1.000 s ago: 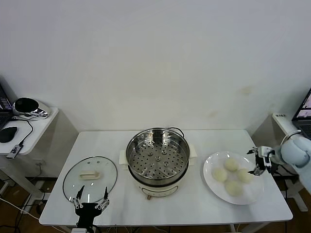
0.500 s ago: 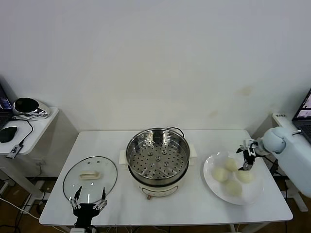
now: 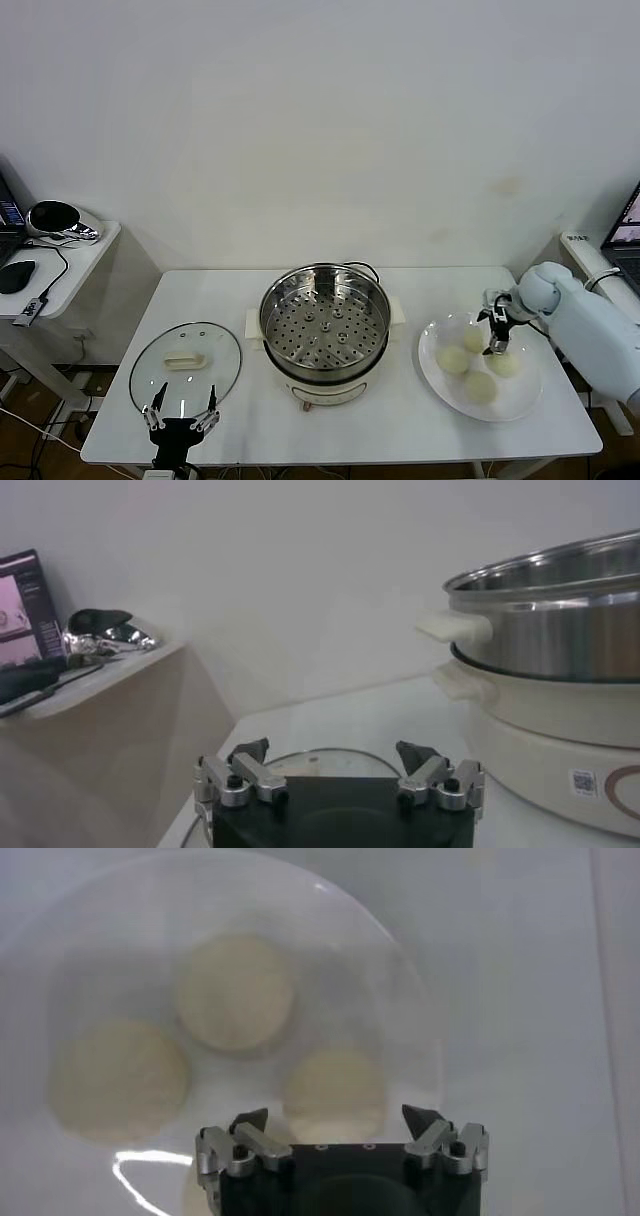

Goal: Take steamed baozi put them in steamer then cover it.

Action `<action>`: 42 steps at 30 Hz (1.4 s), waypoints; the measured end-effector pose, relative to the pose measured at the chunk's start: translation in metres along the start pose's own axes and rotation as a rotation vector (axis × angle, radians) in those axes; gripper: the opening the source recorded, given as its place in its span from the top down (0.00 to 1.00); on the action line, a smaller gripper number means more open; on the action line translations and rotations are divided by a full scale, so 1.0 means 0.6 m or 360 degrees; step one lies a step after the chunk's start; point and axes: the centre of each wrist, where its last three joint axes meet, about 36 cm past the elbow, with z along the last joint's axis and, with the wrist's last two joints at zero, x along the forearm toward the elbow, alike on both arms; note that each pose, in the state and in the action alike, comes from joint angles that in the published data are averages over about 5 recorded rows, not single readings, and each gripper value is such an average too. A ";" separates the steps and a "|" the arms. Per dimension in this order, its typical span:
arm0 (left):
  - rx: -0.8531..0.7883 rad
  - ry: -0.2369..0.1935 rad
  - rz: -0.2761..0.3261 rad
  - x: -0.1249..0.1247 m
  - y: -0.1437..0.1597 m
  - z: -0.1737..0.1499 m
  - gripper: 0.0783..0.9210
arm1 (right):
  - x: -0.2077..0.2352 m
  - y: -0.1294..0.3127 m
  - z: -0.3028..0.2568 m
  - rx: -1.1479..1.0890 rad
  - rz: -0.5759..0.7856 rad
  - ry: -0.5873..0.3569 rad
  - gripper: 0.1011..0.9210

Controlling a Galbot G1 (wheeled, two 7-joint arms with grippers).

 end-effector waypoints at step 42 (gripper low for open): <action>0.0003 -0.0064 0.0013 -0.016 0.004 -0.017 0.12 | 0.310 -0.097 -0.112 0.0353 0.0279 -0.0299 0.37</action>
